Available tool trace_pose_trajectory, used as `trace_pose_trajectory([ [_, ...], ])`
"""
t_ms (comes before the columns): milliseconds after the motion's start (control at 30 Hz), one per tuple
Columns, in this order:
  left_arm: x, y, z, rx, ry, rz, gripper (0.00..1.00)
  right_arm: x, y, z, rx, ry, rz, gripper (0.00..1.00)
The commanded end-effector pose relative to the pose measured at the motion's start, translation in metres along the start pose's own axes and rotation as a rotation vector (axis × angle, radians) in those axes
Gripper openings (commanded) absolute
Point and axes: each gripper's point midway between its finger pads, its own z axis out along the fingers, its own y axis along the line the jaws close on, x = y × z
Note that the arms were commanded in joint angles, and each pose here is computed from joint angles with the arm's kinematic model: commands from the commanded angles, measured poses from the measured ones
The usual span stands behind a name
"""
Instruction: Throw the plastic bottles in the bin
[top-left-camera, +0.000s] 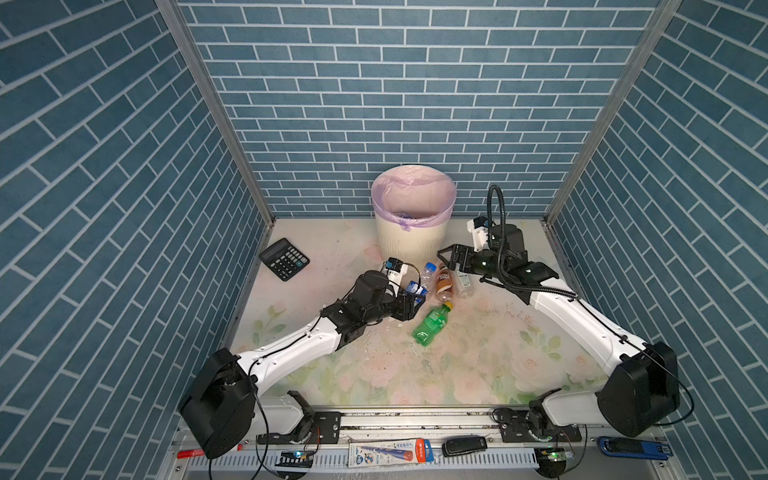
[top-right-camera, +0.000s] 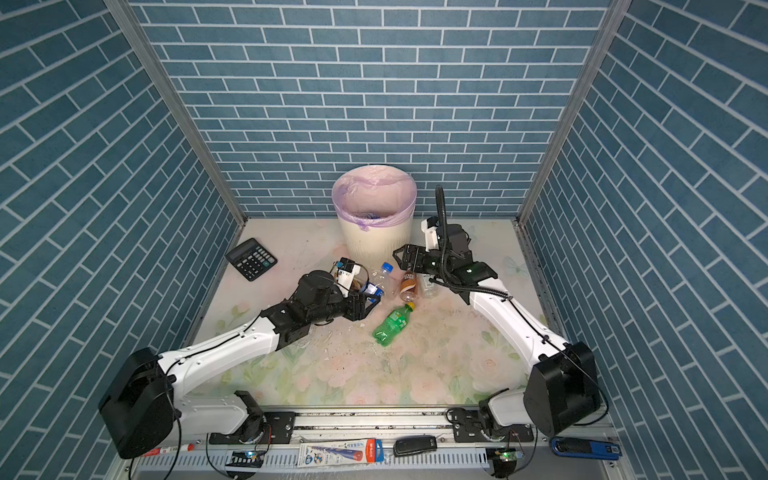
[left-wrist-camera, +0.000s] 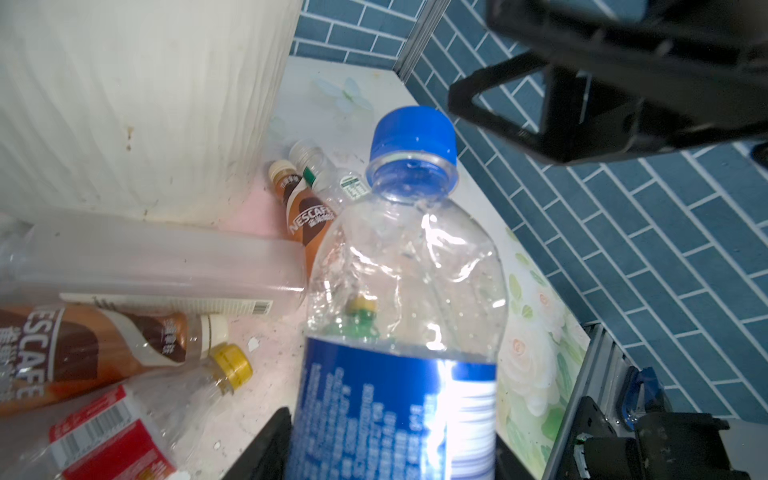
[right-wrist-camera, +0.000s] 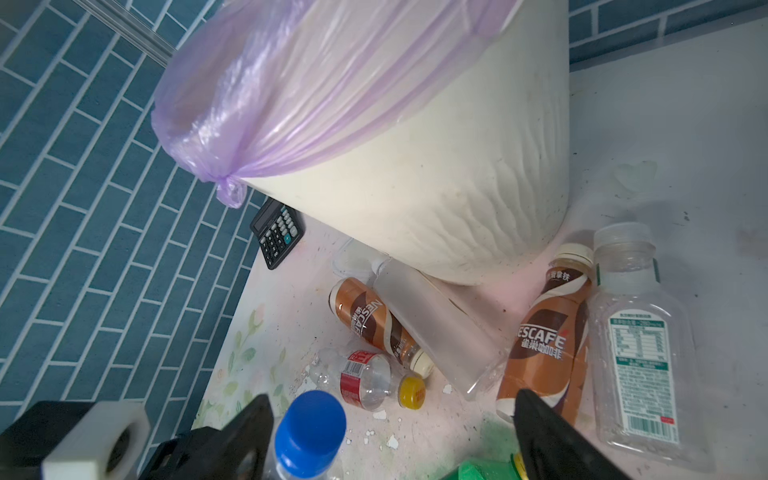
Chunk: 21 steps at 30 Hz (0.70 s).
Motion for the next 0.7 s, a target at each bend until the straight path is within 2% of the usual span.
trace_pose_trajectory([
  [0,-0.005,-0.01,0.01,0.05,-0.002,0.019,0.62,0.002,0.001,0.001,-0.035,-0.027,0.048,0.88],
  [333,-0.009,-0.023,0.033,0.068,-0.06,0.007,0.61,0.014,0.003,-0.006,-0.037,0.031,0.021,0.82],
  [667,-0.027,-0.034,0.04,0.059,-0.101,0.051,0.6,0.017,-0.005,-0.002,-0.019,0.035,0.049,0.68],
])
